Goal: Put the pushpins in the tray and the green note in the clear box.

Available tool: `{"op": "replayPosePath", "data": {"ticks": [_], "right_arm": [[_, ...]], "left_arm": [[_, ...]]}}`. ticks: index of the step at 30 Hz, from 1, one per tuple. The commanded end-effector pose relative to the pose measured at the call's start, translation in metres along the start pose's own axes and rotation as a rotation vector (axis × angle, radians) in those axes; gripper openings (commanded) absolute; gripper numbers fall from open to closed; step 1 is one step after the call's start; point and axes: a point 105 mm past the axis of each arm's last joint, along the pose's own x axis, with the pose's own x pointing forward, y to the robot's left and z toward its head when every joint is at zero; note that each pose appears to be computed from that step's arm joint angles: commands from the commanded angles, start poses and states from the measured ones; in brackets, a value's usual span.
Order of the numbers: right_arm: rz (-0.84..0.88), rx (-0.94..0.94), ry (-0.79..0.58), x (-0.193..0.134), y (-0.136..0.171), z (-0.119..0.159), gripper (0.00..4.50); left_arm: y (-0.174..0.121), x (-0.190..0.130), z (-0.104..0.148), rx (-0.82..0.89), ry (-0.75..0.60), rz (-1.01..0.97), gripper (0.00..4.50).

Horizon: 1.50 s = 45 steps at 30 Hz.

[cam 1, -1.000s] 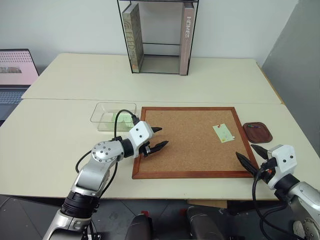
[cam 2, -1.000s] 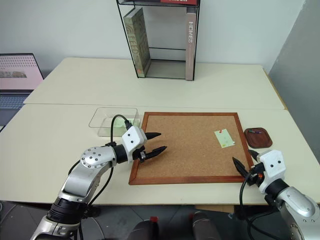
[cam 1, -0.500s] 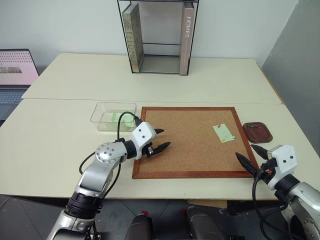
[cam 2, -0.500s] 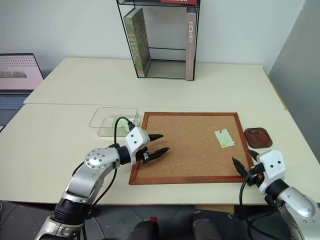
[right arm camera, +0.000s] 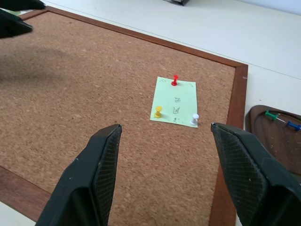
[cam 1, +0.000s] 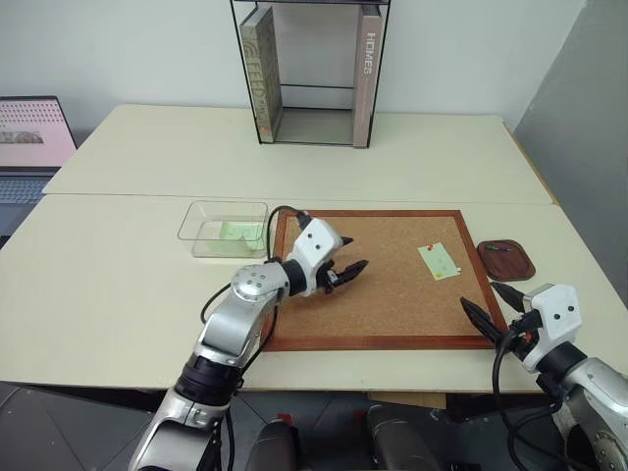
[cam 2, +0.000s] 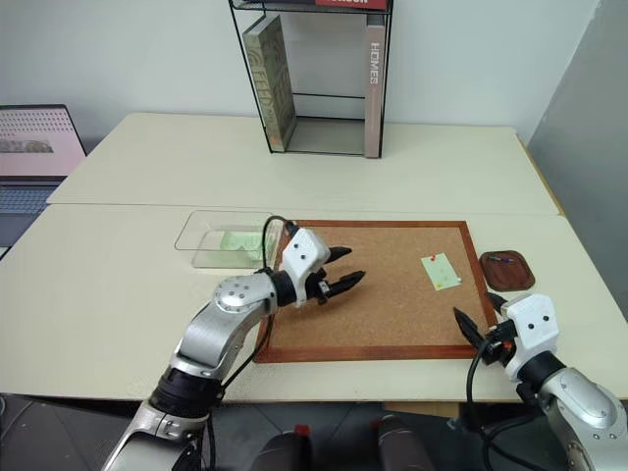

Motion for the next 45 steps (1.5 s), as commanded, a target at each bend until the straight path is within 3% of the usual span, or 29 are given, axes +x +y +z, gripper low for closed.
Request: {"op": "replayPosePath", "data": {"ticks": [1, 11, 20, 26, 35, 42, 45], "right_arm": [[-0.003, -0.018, -0.048, 0.002, 0.004, 0.014, 3.19], [0.002, 0.022, -0.067, 0.009, 0.012, 0.015, 3.19], [0.039, 0.035, -0.094, 0.037, 0.010, 0.022, 3.19], [0.043, 0.036, -0.095, 0.068, -0.010, 0.027, 3.19], [-0.005, 0.045, 0.037, 0.119, -0.048, 0.012, 3.19], [0.025, 0.037, 0.073, 0.136, -0.043, 0.004, 3.19], [-0.001, 0.042, 0.084, 0.141, -0.046, 0.000, 2.71]], "left_arm": [[-0.015, 0.010, 0.017, 0.015, -0.058, -0.125, 1.98], [-0.029, 0.024, -0.001, -0.009, -0.027, -0.230, 0.03], [-0.026, 0.040, -0.038, 0.011, 0.050, -0.184, 0.01], [-0.036, 0.046, -0.057, -0.001, 0.097, -0.216, 0.01], [-0.039, 0.045, -0.059, 0.000, 0.104, -0.221, 0.01], [-0.041, 0.041, -0.060, 0.002, 0.111, -0.222, 0.01], [-0.041, 0.041, -0.059, 0.006, 0.112, -0.222, 0.00]]}}
